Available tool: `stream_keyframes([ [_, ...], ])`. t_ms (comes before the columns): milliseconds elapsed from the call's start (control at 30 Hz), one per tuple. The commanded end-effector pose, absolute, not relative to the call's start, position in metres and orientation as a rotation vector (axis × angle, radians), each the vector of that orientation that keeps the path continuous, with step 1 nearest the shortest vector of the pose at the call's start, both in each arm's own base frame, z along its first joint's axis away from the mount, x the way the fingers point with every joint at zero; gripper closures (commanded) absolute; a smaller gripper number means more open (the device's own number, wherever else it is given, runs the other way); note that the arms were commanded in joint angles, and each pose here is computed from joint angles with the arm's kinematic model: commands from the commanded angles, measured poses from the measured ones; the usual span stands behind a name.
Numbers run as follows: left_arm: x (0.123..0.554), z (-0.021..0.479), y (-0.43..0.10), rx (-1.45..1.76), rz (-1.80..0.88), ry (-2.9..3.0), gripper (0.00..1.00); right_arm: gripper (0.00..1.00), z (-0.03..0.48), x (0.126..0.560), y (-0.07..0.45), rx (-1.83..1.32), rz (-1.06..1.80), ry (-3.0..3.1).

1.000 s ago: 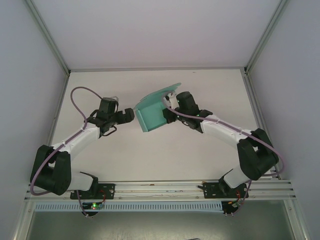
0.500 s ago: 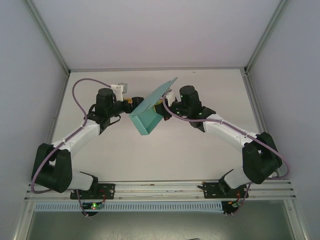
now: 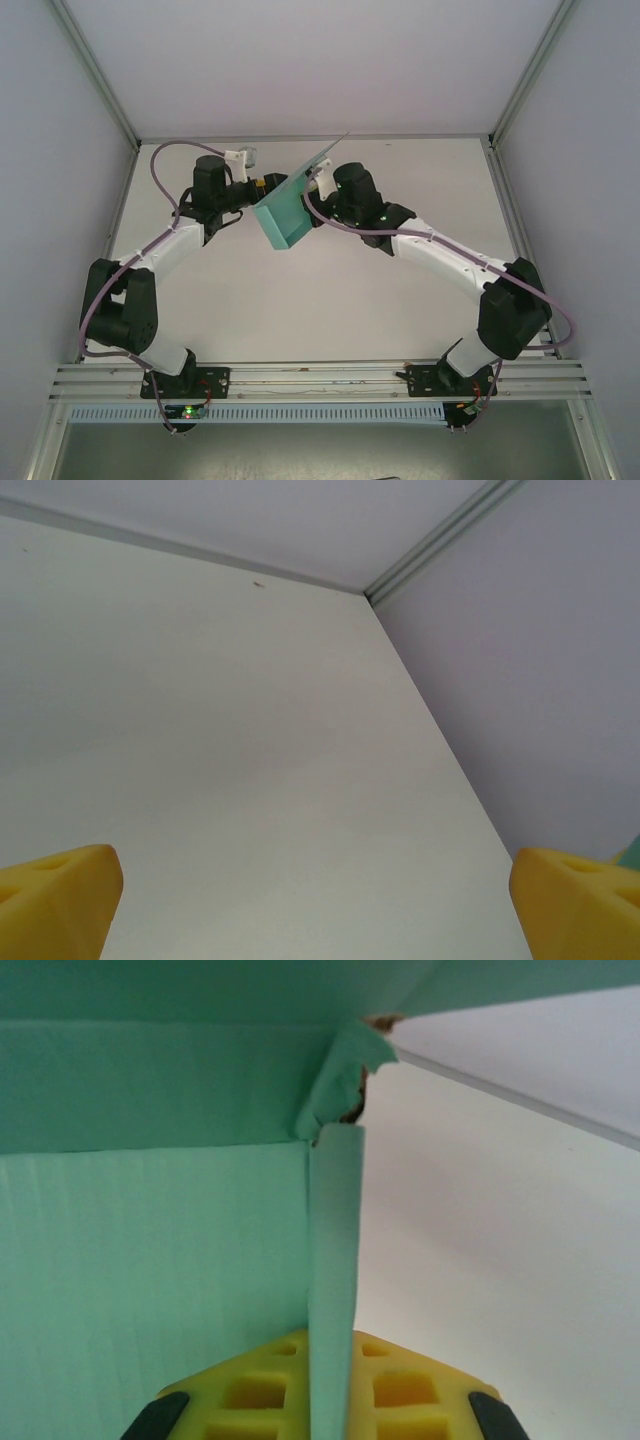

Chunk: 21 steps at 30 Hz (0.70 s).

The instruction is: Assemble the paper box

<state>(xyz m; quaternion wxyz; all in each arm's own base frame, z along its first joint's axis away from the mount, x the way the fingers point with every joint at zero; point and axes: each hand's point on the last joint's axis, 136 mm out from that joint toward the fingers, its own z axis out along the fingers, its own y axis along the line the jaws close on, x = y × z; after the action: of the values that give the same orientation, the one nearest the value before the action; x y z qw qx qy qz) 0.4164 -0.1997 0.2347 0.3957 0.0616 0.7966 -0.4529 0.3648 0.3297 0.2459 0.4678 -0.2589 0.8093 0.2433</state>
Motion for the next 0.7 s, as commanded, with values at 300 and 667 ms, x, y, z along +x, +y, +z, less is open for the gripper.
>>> stream_keyframes([
  [300,0.352,0.287,-0.273,0.593,-1.368,1.881,0.00,1.00,0.257,0.414,0.335,-0.265,0.632,1.977],
  [667,0.340,0.313,-0.292,0.702,-1.415,1.806,0.00,1.00,0.211,0.410,0.372,-0.612,0.540,2.008],
])
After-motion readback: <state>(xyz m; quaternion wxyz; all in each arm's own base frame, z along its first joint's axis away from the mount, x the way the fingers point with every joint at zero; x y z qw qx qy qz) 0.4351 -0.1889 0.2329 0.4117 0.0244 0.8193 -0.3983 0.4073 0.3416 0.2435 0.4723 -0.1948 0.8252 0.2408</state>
